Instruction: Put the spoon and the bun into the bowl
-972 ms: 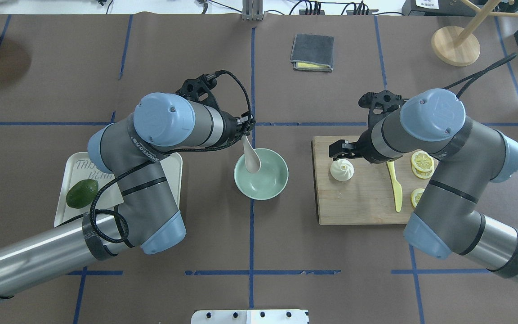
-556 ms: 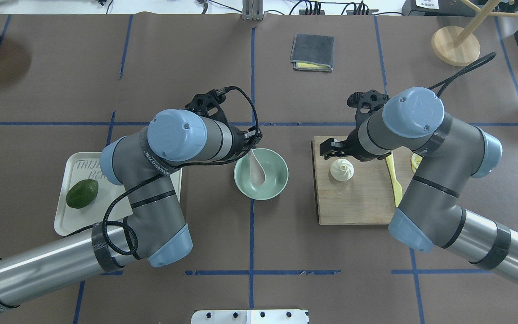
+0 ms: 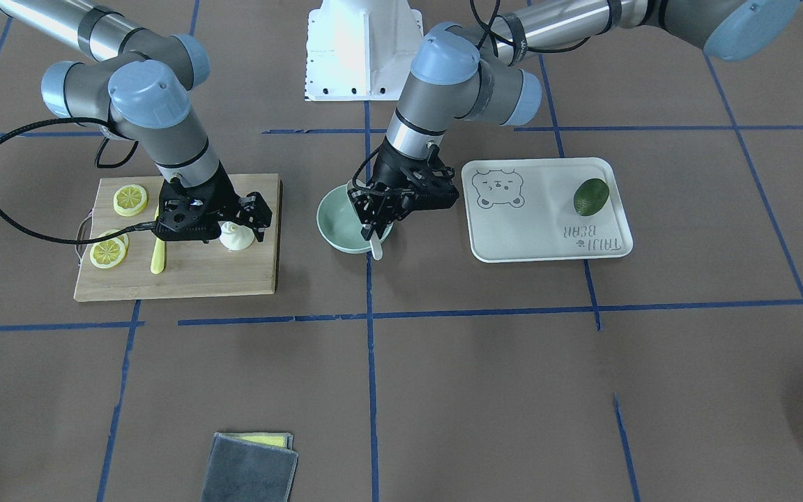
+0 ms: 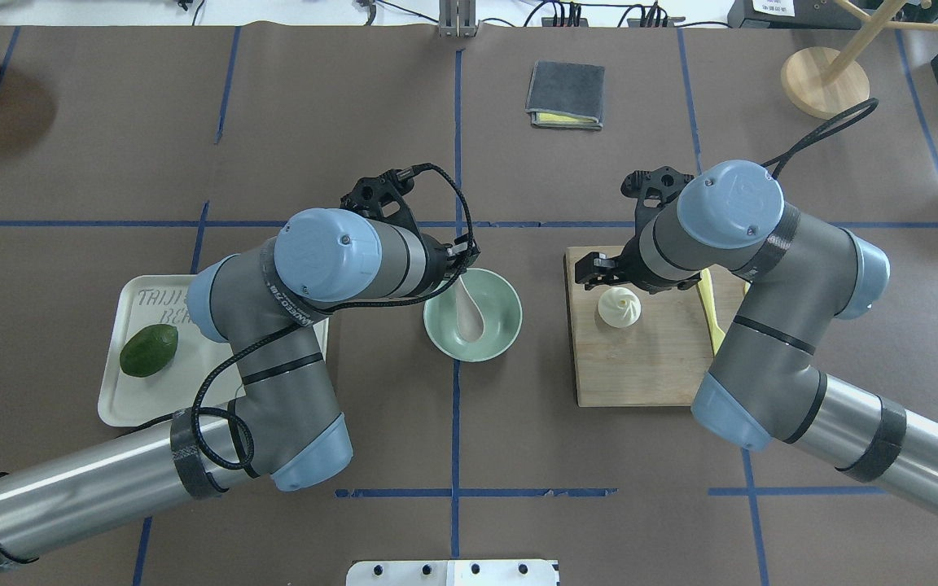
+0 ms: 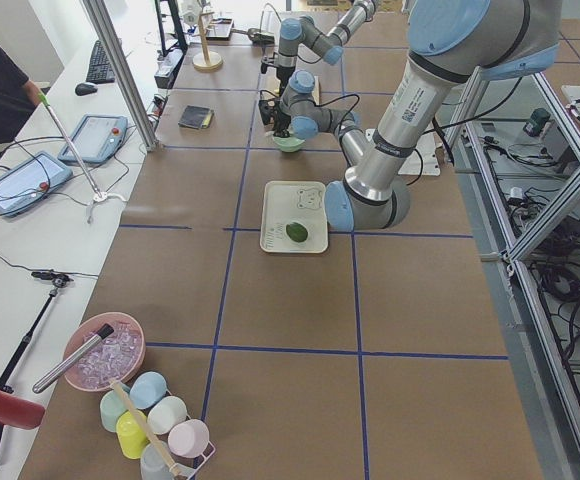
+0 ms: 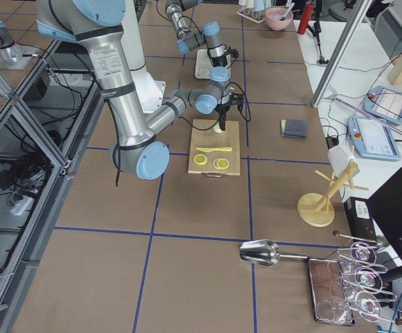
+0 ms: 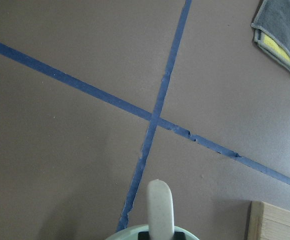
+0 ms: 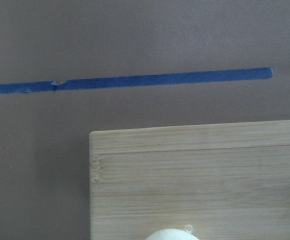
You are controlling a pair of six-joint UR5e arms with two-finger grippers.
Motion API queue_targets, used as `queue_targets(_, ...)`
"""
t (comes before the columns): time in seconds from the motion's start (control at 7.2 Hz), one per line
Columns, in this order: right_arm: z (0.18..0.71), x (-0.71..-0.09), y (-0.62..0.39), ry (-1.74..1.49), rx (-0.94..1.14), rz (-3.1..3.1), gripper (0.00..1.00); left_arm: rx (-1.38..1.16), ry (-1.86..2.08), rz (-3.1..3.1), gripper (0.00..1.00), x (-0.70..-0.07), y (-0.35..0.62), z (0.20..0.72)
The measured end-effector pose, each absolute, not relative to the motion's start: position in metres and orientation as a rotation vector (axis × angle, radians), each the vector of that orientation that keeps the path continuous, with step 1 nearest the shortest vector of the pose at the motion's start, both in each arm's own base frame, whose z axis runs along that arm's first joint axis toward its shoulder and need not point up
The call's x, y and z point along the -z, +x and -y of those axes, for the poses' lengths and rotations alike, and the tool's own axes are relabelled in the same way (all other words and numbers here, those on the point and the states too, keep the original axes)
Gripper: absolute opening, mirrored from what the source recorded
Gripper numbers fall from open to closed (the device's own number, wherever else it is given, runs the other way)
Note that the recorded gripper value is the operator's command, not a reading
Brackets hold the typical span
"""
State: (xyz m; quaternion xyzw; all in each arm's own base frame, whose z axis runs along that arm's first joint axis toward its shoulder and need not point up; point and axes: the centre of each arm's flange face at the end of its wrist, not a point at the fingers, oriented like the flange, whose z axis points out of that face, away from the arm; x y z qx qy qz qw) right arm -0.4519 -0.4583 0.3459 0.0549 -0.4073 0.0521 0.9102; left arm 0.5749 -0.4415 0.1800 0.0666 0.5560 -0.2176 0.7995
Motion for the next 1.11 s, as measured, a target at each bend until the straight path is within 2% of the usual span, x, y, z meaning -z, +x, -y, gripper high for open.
queue_targets(0.14, 0.458, -0.347, -0.454, 0.11, -0.106, 0.838, 0.96, 0.463, 0.146, -1.194, 1.0, -0.179, 0.574, 0.441)
queue_targets(0.28, 0.456, -0.349, -0.456, 0.106, -0.104, 0.835, 0.79, 0.463, 0.149, -1.198, 1.0, -0.177, 0.571, 0.442)
queue_targets(0.42, 0.455, -0.351, -0.458, 0.102, -0.101, 0.832, 0.23, 0.467, 0.155, -1.204, 1.0, -0.173, 0.565, 0.447)
queue_targets(0.56, 0.455, -0.351, -0.459, 0.1, -0.101, 0.831, 0.0, 0.477, 0.163, -1.21, 1.0, -0.171, 0.556, 0.455)
queue_targets(1.11, 0.453, -0.341, -0.454, 0.112, -0.095, 0.849, 0.0, 0.454, 0.174, -1.21, 1.0, -0.171, 0.483, 0.511)
